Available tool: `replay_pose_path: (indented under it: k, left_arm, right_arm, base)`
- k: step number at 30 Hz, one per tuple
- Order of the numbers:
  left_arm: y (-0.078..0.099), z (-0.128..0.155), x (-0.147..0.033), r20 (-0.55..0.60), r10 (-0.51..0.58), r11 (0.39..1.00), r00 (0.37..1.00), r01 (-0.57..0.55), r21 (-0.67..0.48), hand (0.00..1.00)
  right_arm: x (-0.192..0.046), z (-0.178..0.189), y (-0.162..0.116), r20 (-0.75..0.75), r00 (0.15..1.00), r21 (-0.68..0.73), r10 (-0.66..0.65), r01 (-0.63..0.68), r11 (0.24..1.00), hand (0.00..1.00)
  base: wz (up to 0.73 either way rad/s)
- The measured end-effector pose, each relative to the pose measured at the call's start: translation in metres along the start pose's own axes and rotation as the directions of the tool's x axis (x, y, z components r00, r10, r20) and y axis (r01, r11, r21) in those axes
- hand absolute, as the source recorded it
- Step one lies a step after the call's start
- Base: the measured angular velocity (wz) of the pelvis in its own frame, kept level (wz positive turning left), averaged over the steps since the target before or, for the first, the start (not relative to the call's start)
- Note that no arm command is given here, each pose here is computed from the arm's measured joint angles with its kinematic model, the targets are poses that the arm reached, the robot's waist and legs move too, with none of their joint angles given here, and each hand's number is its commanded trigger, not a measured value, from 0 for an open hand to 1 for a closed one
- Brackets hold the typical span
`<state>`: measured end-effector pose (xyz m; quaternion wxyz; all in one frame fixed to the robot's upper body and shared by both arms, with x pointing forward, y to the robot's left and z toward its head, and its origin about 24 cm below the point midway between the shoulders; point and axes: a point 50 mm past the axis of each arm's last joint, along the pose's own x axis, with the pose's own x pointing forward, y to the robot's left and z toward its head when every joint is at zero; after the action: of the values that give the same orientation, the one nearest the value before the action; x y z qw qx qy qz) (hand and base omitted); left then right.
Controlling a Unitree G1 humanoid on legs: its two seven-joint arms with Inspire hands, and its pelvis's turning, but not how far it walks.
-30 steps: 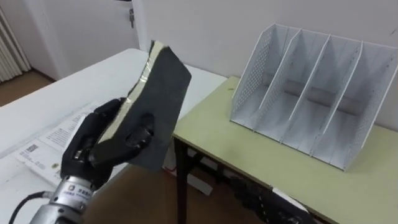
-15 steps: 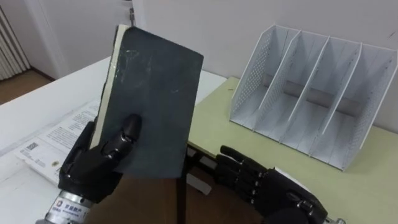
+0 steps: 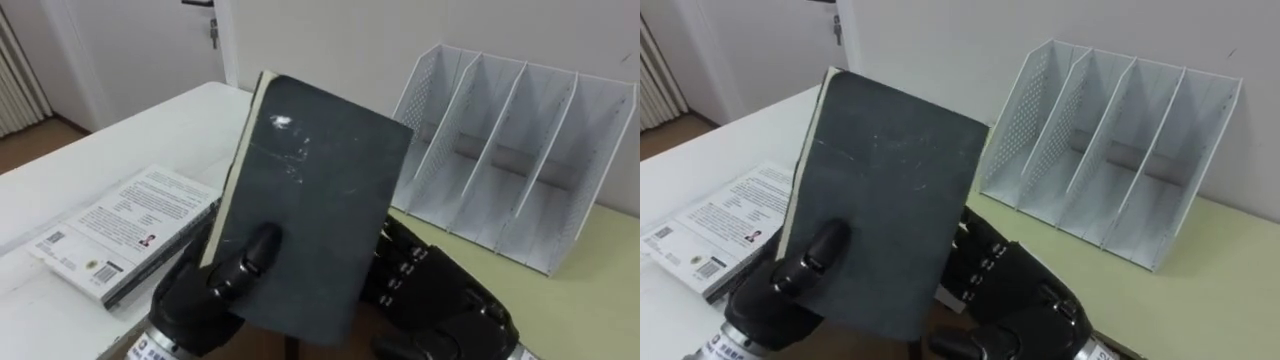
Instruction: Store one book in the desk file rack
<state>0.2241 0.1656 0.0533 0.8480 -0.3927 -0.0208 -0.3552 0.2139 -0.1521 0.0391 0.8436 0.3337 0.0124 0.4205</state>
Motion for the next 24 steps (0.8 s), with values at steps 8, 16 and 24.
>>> replay_pose_path:
  k: [8,16,24]
  left_arm:
    - [-0.002,-0.01,0.004,-0.064,-0.095,0.994,0.993,0.091,-0.057,1.0]
    - [0.003,-0.016,-0.001,-0.134,-0.131,0.989,0.982,0.12,-0.09,1.0]
    - [-0.004,-0.01,-0.003,-0.161,-0.223,0.973,0.961,0.209,-0.103,1.0]
  right_arm:
    - [0.005,-0.001,0.006,0.066,0.997,0.13,0.048,-0.056,0.99,0.0]
    - [0.011,0.001,0.012,0.064,0.997,0.125,0.052,-0.06,0.99,1.0]
    - [0.006,0.007,0.007,0.06,0.998,0.129,-0.012,0.004,0.992,1.0]
  base:
    - [-0.01]
    - [-0.02]
    - [-0.02]
